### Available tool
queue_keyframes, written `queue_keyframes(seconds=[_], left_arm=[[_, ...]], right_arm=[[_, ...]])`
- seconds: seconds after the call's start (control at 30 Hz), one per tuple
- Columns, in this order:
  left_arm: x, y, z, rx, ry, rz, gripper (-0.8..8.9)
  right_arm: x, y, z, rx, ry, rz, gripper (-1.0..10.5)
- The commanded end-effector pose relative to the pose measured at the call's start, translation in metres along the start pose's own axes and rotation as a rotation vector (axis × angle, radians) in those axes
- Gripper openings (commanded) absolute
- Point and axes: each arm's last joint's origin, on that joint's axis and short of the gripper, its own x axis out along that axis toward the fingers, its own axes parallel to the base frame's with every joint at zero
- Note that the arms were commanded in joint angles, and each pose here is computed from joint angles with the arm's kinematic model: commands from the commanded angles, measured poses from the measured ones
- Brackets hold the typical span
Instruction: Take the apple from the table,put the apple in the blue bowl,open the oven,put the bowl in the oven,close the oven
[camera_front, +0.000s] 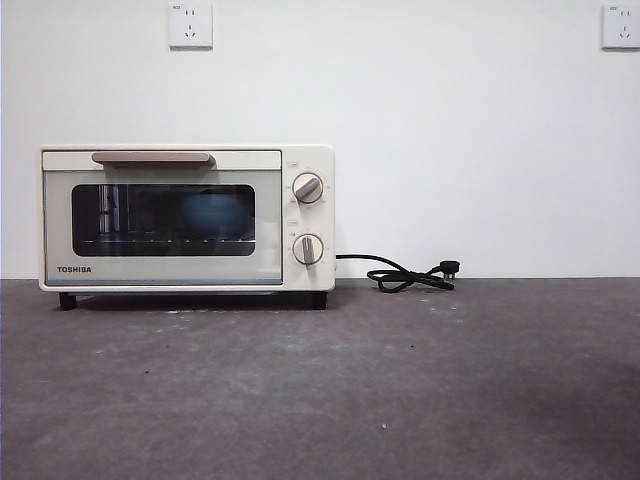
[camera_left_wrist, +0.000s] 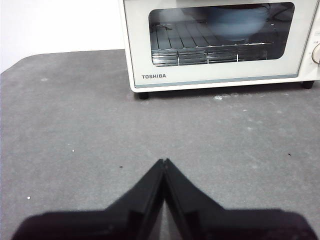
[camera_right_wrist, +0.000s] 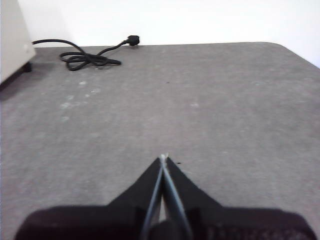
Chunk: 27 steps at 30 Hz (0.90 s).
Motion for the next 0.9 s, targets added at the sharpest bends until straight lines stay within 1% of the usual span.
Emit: queue_keyframes(seconds=[0.03, 0.17, 0.9], left_arm=[[0.0011, -0.0002, -0.0030, -0.005, 0.005, 0.000, -0.04], [0.0011, -0.0002, -0.0030, -0.005, 0.005, 0.000, -0.04], [0.0011, -0.0002, -0.0030, -0.005, 0.005, 0.000, -0.04]], right_arm=[[0.0008, 0.0021, -0.0025, 0.008, 0.003, 0.020, 0.0], [0.0008, 0.0026, -0.0024, 0.032, 0.002, 0.026, 0.0], [0.0009, 0.0026, -0.0025, 0.031, 0.004, 0.026, 0.0]])
